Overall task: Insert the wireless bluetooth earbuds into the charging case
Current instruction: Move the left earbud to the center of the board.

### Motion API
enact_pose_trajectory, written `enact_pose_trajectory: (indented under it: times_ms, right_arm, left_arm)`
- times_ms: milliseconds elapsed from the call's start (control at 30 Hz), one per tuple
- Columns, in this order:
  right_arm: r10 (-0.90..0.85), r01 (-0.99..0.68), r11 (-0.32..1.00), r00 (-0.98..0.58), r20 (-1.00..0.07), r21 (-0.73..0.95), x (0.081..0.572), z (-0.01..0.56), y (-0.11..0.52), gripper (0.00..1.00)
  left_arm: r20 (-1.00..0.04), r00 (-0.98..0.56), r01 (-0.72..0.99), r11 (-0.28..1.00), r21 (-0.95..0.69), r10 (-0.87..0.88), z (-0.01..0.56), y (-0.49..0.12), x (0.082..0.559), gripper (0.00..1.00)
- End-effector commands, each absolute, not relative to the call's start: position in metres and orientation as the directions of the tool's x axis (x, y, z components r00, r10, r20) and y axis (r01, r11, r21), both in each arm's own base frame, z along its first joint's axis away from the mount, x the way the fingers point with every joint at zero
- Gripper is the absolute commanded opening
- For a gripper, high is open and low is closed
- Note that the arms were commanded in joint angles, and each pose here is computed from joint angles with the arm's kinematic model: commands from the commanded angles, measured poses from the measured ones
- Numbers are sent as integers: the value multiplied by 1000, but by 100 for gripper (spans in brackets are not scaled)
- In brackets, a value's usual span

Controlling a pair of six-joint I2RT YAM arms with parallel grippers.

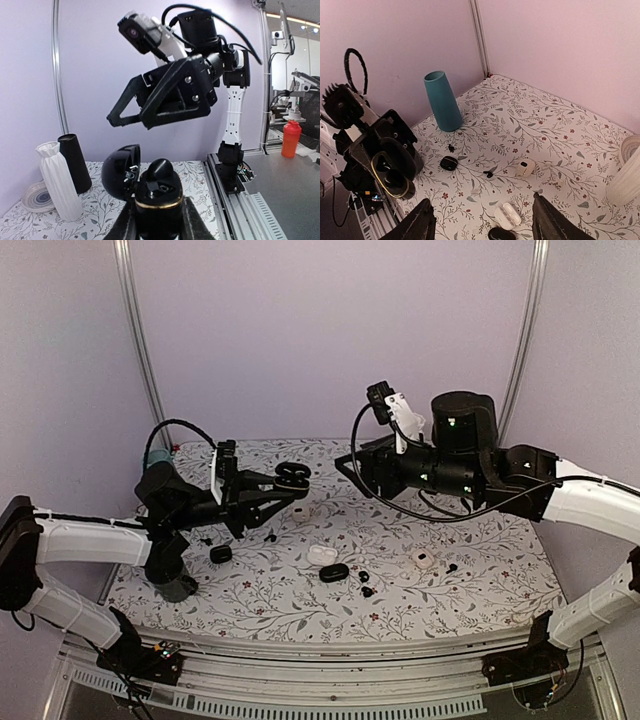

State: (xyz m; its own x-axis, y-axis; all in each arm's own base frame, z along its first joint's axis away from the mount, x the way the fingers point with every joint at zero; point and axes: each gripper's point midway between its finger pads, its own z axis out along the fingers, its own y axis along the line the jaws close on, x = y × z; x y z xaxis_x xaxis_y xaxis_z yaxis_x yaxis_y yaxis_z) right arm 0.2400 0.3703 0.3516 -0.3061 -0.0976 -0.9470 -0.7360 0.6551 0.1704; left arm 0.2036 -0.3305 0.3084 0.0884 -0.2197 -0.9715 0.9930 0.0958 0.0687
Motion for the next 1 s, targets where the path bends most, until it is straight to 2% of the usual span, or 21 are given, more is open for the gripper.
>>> enact_pose_trajectory:
  times_ms: [0, 233, 533, 633, 967]
  right_arm:
    - [-22, -615, 746, -405, -914, 255, 260, 322, 341, 67]
    - [43, -420, 843, -572, -819, 337, 280, 258, 290, 67]
    - [181, -85, 914, -790, -586, 397, 271, 155, 218, 66]
    - [248, 15, 912, -817, -521, 410, 263, 130, 200, 63]
    - [437, 274, 875, -801, -408, 400, 254, 86, 154, 58]
  left_arm:
    - [-965, 156, 979, 166, 122, -212, 312, -329, 206, 0]
    - [-962, 180, 965, 227, 132, -205, 310, -326, 212, 0]
    - [-961, 182, 964, 231, 133, -206, 311, -326, 212, 0]
    - [-961, 184, 964, 230, 135, -208, 312, -326, 212, 0]
    - [-960, 187, 964, 224, 139, -208, 314, -326, 211, 0]
